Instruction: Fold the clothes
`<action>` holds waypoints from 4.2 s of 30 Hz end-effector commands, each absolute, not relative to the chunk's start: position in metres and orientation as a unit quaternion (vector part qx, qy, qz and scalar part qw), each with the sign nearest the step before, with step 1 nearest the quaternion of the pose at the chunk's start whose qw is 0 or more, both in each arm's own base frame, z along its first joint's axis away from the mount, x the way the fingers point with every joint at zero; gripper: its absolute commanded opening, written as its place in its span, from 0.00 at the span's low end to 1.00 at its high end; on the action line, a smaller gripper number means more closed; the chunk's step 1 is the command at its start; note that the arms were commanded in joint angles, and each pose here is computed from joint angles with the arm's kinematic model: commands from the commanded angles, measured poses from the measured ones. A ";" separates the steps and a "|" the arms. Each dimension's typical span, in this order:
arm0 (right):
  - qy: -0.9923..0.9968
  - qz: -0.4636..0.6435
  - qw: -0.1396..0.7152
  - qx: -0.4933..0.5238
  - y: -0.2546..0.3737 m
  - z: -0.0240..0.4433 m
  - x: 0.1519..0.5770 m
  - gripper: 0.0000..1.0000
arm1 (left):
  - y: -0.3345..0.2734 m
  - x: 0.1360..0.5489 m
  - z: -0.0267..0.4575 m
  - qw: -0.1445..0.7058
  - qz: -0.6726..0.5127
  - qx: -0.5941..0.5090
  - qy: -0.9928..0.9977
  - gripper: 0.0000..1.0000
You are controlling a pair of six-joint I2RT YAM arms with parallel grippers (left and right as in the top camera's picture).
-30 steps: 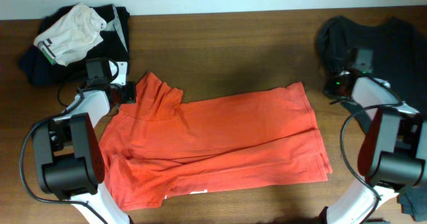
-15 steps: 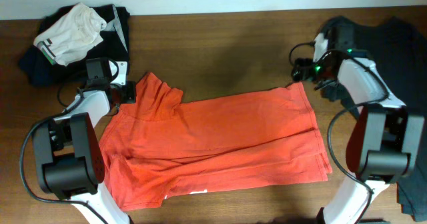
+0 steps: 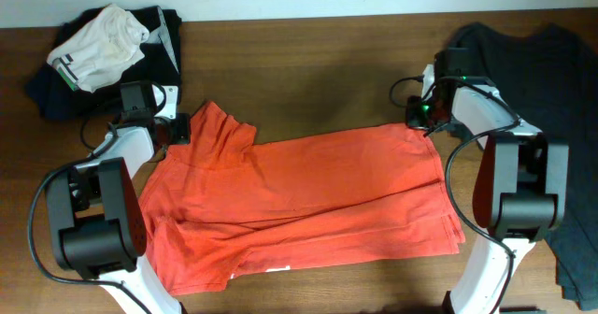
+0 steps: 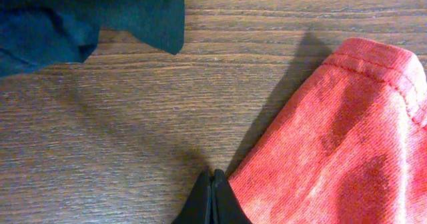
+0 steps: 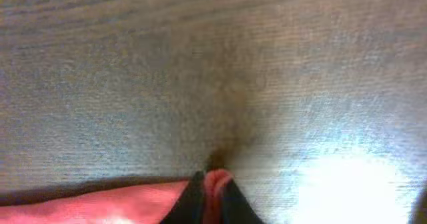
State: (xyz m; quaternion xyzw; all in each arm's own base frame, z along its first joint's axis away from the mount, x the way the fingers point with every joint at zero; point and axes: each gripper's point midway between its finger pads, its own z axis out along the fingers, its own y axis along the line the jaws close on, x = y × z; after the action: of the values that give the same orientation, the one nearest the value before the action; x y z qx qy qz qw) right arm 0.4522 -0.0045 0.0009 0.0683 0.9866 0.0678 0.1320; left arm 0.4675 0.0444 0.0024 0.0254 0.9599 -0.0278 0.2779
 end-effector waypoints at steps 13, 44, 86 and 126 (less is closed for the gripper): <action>0.991 0.053 0.058 0.108 -0.011 0.025 0.442 0.04 | 0.016 0.434 0.051 0.258 -0.097 0.036 0.961 0.73; 0.988 0.049 0.021 0.145 -0.030 0.087 0.391 0.04 | 0.019 0.317 0.157 0.190 -0.084 -0.088 0.974 0.00; 0.938 -0.014 -0.156 0.310 -0.096 0.112 0.223 0.04 | 0.014 0.199 0.092 0.017 -0.128 -0.212 0.969 0.16; 0.981 -0.001 -0.121 0.155 0.002 0.106 0.260 0.33 | -0.054 0.222 -0.039 -0.130 -0.128 -0.080 0.980 0.06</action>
State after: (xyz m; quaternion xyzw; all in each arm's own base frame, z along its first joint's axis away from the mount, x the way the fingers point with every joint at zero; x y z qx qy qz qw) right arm 0.2610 0.0032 0.1011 0.1557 0.9790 0.0069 -0.1318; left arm 0.2105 -0.0783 -0.0061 -0.0583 0.9704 -0.1849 -0.1443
